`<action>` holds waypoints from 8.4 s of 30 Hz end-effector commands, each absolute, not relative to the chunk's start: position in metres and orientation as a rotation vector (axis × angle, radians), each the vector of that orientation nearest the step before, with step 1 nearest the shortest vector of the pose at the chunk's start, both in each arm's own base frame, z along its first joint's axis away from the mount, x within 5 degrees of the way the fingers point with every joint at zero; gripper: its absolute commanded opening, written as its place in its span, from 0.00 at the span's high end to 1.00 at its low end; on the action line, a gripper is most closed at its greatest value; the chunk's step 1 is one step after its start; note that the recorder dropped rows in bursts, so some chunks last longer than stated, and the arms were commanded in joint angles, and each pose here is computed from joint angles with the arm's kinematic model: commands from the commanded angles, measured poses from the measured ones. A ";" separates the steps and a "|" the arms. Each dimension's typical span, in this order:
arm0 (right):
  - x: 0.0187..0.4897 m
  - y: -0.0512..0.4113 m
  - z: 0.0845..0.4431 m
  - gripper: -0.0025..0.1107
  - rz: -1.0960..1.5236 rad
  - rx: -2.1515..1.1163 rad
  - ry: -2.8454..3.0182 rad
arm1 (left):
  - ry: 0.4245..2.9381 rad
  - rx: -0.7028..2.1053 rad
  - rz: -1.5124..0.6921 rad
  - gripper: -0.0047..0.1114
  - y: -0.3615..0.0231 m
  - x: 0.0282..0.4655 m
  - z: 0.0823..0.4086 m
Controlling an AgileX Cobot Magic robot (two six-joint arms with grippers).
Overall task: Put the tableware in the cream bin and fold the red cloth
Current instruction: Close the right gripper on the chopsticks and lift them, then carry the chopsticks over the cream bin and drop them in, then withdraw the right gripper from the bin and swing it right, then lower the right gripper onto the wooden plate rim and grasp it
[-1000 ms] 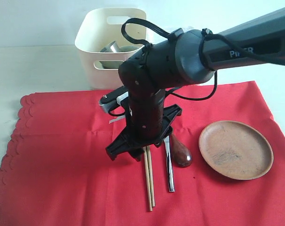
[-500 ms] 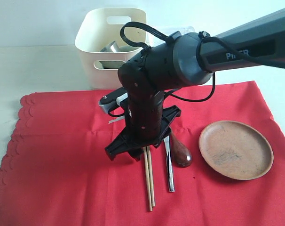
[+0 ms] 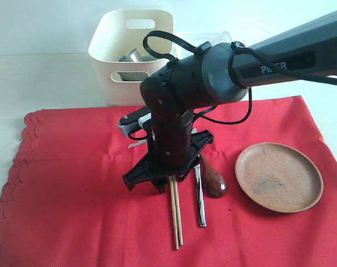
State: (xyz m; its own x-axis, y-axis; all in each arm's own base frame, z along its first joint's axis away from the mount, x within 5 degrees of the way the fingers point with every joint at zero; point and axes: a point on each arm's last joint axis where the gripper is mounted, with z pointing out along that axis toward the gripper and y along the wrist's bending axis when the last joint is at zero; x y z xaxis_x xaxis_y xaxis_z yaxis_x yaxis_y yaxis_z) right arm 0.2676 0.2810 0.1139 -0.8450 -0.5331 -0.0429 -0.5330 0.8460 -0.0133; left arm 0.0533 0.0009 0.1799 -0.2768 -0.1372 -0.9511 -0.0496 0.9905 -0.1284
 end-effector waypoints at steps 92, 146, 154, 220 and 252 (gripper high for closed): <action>0.438 0.296 0.270 0.98 0.322 -0.508 2.030 | 1.840 -0.133 -0.090 0.96 0.001 0.053 0.181; 0.376 0.221 0.341 0.53 -0.137 -0.373 2.496 | 1.840 -0.133 -0.090 0.96 0.001 0.053 0.181; 0.332 0.176 0.346 0.53 -0.317 -0.365 2.443 | 1.840 -0.133 -0.090 0.96 0.001 0.053 0.181; 0.291 -0.008 0.124 0.57 0.498 0.097 3.033 | 1.840 -0.133 -0.090 0.96 0.001 0.053 0.181; 0.285 -0.007 0.091 0.98 0.557 -0.032 3.168 | 1.840 -0.133 -0.090 0.96 0.001 0.053 0.181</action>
